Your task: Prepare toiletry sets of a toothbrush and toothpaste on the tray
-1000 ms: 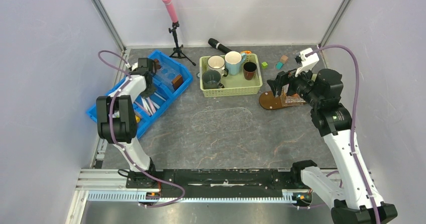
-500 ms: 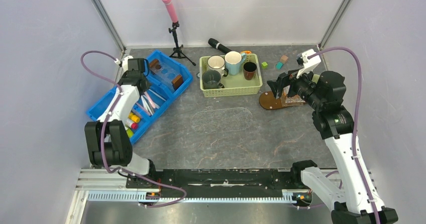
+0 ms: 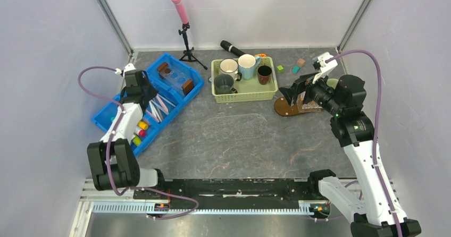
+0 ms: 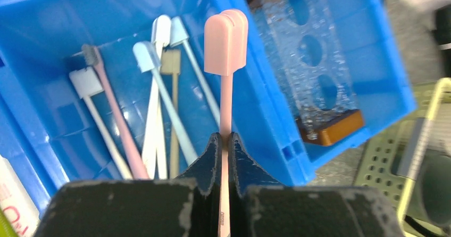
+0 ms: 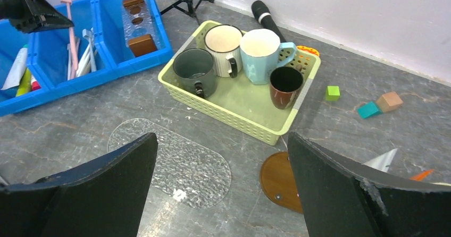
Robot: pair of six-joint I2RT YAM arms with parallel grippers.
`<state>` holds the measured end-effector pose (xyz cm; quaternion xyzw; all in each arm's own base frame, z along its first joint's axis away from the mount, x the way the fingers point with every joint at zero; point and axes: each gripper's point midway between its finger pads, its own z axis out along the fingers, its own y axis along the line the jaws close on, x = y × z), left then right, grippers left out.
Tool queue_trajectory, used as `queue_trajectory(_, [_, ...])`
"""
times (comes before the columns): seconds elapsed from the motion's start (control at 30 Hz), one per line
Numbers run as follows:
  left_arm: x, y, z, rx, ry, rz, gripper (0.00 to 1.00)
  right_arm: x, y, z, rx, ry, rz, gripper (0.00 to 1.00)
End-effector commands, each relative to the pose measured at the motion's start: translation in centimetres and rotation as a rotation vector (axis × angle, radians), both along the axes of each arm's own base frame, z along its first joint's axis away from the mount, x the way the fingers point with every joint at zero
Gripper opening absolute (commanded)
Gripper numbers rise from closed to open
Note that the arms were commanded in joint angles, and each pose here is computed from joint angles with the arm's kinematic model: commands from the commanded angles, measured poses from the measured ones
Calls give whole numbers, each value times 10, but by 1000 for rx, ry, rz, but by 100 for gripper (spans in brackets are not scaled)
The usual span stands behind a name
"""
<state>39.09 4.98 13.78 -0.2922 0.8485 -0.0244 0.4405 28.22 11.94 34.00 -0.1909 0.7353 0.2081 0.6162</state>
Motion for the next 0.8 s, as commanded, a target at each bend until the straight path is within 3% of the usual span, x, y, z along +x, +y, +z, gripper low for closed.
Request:
queue_trajectory(0.0, [24,-17,69,-79,-323,-95,2,-2,13,5,37,-14,71,98])
queue_trajectory(0.2, [19,-37,112,-119,-511,-193,2,-3,18,8,53,-19,96,98])
queue_trajectory(0.43, [7,-89,160,-260,-698,-442,2,-6,21,15,71,-29,115,98])
queue_trajectory(0.77, [-38,-203,196,-348,-770,-836,2,-13,30,36,118,-46,144,98])
